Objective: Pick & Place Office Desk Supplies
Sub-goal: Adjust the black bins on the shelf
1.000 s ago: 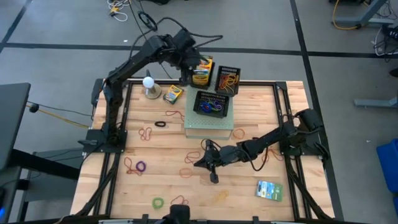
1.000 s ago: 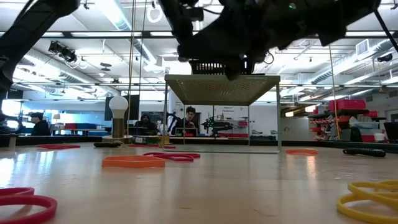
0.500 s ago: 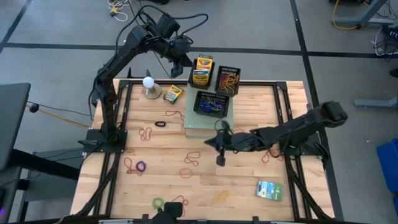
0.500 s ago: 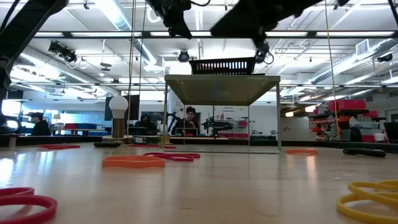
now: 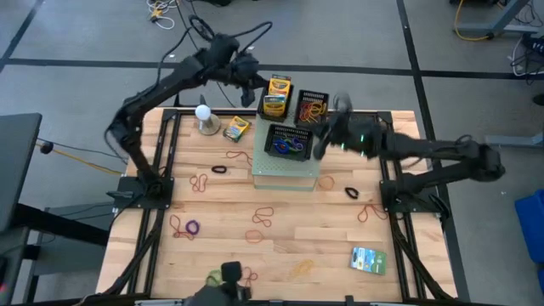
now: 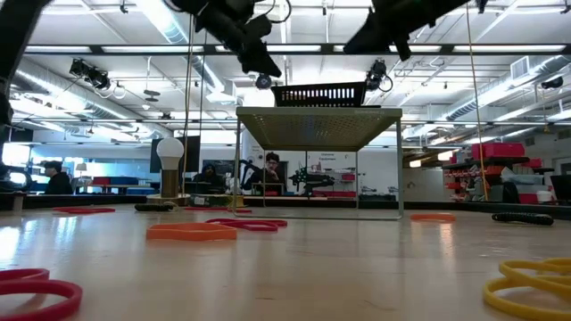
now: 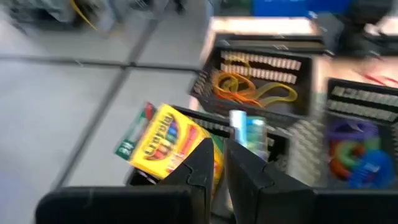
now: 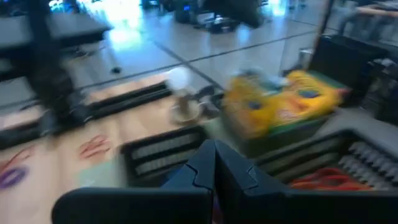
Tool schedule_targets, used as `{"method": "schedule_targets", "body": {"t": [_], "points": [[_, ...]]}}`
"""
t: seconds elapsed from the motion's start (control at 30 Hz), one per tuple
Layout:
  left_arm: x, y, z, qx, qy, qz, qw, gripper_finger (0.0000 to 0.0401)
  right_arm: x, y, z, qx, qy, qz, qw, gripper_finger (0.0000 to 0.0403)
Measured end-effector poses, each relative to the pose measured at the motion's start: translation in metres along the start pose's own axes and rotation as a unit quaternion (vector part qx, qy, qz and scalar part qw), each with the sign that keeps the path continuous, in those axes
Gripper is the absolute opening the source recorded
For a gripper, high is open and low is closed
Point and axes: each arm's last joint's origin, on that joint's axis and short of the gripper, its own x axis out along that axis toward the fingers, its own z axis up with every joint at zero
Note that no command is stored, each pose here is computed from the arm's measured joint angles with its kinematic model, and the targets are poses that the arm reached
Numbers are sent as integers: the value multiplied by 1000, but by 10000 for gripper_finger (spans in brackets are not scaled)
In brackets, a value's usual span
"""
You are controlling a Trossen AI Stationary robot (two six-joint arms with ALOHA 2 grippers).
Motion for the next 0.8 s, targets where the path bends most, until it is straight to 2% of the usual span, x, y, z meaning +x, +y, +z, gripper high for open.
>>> {"method": "schedule_targets", "body": {"t": [0.13, 0.33, 0.4, 0.5, 0.57, 0.67, 0.8], "points": [[-7, -13, -25, -16, -70, 36, 997, 42, 11, -48, 7, 25, 2, -10, 1000, 7], [-12, -37, -72, -46, -119, 48, 991, 42, 50, -108, 29, 59, 27, -6, 998, 9], [-12, -43, -86, -52, -142, 55, 987, 42, 67, -125, 37, 64, 52, 0, 997, 9], [-11, -49, -108, -70, -178, 68, 979, 42, 85, -148, 42, 63, 113, -24, 991, 9], [-10, -51, -124, -87, -185, 77, 976, 42, 85, -160, 48, 54, 153, -46, 986, 9], [-8, -52, -142, -109, -186, 91, 972, 42, 69, -169, 61, 33, 197, -86, 976, 9], [-7, -52, -161, -126, -161, 102, 974, 42, 45, -171, 47, 33, 295, -132, 946, 9]]}}
